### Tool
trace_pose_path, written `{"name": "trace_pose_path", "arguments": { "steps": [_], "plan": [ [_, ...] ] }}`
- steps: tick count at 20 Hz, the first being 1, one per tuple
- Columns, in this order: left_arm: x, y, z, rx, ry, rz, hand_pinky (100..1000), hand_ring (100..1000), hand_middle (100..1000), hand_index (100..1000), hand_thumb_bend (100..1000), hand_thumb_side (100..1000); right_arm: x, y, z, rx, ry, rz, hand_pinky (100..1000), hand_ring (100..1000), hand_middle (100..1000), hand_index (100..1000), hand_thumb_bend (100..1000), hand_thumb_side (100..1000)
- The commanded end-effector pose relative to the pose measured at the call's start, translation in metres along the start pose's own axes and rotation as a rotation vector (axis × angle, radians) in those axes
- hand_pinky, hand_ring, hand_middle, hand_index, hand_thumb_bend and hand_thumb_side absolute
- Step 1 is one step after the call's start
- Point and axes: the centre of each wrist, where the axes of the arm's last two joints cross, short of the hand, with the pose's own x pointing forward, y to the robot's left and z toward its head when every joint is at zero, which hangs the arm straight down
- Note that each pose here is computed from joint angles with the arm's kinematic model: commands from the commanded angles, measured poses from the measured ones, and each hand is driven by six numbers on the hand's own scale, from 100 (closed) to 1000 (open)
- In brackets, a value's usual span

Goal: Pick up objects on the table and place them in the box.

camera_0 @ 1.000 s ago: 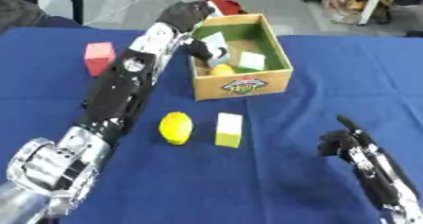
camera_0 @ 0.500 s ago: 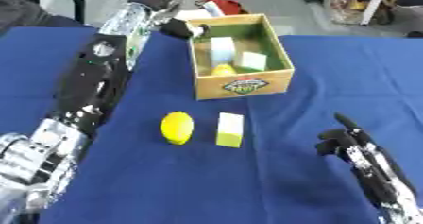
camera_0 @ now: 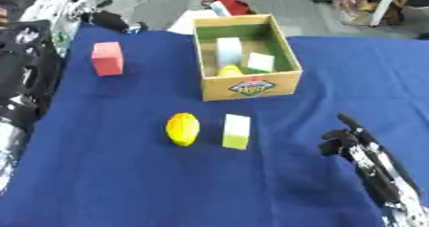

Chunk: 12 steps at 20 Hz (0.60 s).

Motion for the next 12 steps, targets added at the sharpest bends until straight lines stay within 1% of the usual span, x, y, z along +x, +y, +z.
{"name": "trace_pose_path", "arguments": {
  "steps": [1, 2, 4, 5, 6, 8, 12],
  "plan": [
    [-0.024, 0.006, 0.007, -0.031, 0.051, 0.009, 890, 883, 911, 1000, 496, 710, 0.004, -0.007, -0.001, -0.005, -0.011, 0.023, 650, 657, 667, 1000, 100, 728],
    [-0.027, 0.002, 0.006, -0.054, 0.057, 0.015, 889, 883, 911, 1000, 493, 701, 0.004, -0.007, -0.001, -0.006, -0.011, 0.023, 650, 656, 667, 1000, 100, 729],
    [-0.031, -0.005, 0.006, -0.093, 0.071, 0.025, 887, 880, 910, 999, 487, 631, 0.004, -0.007, -0.001, -0.007, -0.010, 0.023, 650, 656, 667, 1000, 100, 731],
    [-0.033, -0.008, 0.006, -0.110, 0.082, 0.030, 885, 878, 908, 998, 481, 618, 0.004, -0.007, -0.001, -0.006, -0.011, 0.023, 650, 656, 666, 1000, 100, 731],
    [-0.035, -0.010, 0.006, -0.121, 0.094, 0.033, 879, 871, 902, 994, 473, 574, 0.004, -0.007, -0.001, -0.006, -0.011, 0.022, 650, 656, 666, 1000, 100, 733],
    [-0.039, -0.015, 0.006, -0.125, 0.132, 0.037, 869, 858, 890, 988, 465, 484, 0.004, -0.007, -0.002, -0.005, -0.012, 0.022, 650, 656, 666, 1000, 100, 736],
    [-0.045, -0.028, 0.005, -0.105, 0.225, 0.038, 862, 847, 876, 979, 467, 400, 0.004, -0.007, -0.002, -0.007, -0.013, 0.021, 650, 656, 666, 1000, 100, 739]
  ]
}}
